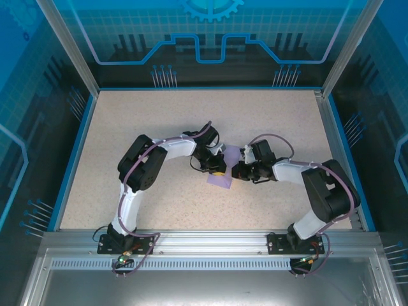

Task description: Fold a paper plane with a square sheet of paper (pick it up from the middle)

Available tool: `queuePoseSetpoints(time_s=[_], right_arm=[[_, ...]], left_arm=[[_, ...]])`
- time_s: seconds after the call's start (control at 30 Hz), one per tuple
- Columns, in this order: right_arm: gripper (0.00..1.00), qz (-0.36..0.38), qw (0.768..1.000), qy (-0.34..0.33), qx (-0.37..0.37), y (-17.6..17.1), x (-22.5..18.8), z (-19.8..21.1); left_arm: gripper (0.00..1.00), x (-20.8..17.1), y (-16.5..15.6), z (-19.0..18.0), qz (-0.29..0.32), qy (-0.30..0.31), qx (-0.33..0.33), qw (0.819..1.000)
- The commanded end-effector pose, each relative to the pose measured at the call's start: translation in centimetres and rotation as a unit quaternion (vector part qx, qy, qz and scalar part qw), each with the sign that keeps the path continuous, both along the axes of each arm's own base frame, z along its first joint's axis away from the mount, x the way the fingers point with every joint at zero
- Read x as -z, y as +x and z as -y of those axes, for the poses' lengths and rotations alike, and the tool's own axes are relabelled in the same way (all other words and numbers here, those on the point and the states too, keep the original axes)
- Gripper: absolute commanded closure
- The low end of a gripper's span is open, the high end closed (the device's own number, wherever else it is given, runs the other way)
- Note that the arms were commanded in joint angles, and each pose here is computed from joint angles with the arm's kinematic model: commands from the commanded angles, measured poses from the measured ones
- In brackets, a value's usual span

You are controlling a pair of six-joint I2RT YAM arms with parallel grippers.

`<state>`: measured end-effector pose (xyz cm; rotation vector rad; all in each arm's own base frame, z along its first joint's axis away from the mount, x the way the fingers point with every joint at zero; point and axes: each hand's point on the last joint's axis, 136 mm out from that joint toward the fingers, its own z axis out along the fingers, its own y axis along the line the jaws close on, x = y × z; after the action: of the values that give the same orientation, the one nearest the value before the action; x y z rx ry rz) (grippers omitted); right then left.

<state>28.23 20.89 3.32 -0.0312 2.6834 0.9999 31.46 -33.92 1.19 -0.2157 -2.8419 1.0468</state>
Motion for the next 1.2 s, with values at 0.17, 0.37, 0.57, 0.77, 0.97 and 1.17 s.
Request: queuePoseSetpoints(time_s=[0.17,0.37,0.57,0.77,0.97,1.17], right_arm=[[0.95,-0.009,0.999,0.018,-0.050,-3.1,-1.2,-3.2],[0.96,-0.021,0.998,-0.009,-0.057,-3.7,0.7,-3.2],[0.97,-0.032,0.996,-0.044,-0.067,-3.9,2.4,-2.6],[0.97,-0.031,0.995,-0.070,-0.068,-3.9,3.0,-1.9],[0.97,-0.043,0.994,-0.069,-0.071,-4.4,3.5,-1.8],[0.97,-0.057,0.992,-0.088,-0.068,-5.8,4.2,-0.6]], left_arm=[[0.90,5.6,-1.2,-2.7,-0.035,0.081,0.000,0.996],[0.90,5.8,-1.2,-2.8,-0.039,0.080,0.003,0.996],[0.89,6.0,-1.4,-3.0,-0.041,0.082,0.005,0.996],[0.89,6.2,-1.6,-3.1,-0.044,0.083,0.007,0.996],[0.89,6.3,-1.5,-3.1,-0.045,0.086,0.010,0.995],[0.90,6.7,-1.3,-3.6,-0.043,0.095,0.009,0.994]])
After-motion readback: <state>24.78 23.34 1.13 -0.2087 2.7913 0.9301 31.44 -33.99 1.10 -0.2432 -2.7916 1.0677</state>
